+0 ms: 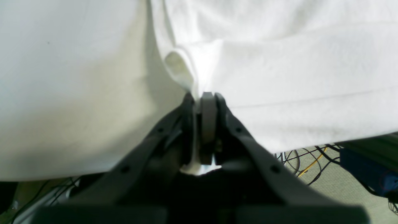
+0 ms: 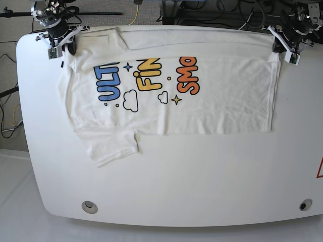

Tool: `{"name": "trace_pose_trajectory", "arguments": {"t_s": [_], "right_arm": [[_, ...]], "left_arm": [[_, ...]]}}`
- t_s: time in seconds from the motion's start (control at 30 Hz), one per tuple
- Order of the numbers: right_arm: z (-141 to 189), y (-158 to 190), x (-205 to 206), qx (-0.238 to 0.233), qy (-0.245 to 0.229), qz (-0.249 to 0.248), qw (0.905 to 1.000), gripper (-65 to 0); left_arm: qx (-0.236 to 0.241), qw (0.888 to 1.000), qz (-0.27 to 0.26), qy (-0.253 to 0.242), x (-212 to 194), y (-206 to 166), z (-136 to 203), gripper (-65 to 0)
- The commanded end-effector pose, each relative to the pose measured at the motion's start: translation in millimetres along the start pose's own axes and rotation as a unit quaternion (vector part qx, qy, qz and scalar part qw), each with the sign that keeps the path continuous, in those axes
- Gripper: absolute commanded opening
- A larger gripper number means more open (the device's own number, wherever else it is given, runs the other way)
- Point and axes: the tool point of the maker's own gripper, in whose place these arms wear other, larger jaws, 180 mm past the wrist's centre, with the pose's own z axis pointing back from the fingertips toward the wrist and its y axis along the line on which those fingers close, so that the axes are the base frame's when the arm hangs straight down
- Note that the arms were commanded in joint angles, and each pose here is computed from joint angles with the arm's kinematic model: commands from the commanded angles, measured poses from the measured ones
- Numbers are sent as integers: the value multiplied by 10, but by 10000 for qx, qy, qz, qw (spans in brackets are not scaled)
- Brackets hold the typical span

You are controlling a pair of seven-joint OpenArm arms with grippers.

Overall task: Fold the T-shirt properly
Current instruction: 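Open both grippers to release the folded edge and lift away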

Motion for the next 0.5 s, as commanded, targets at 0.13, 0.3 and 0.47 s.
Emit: {"name": "trace_pose_trajectory", "arguments": {"t_s": [0.13,0.3,0.47], "right_arm": [[43,-52,-265,-95,606,144,9980,-643],[38,-67,-218,-94,495,127,9986,-493],[37,-73,-157,-95,375,132,9992,-311]], "left_arm": [[28,9999,-67,-94,47,13,46,-650],[14,9999,-140,13,45,19,53,-516],[44,9995,-213,226,-4,29,53,-331]]}}
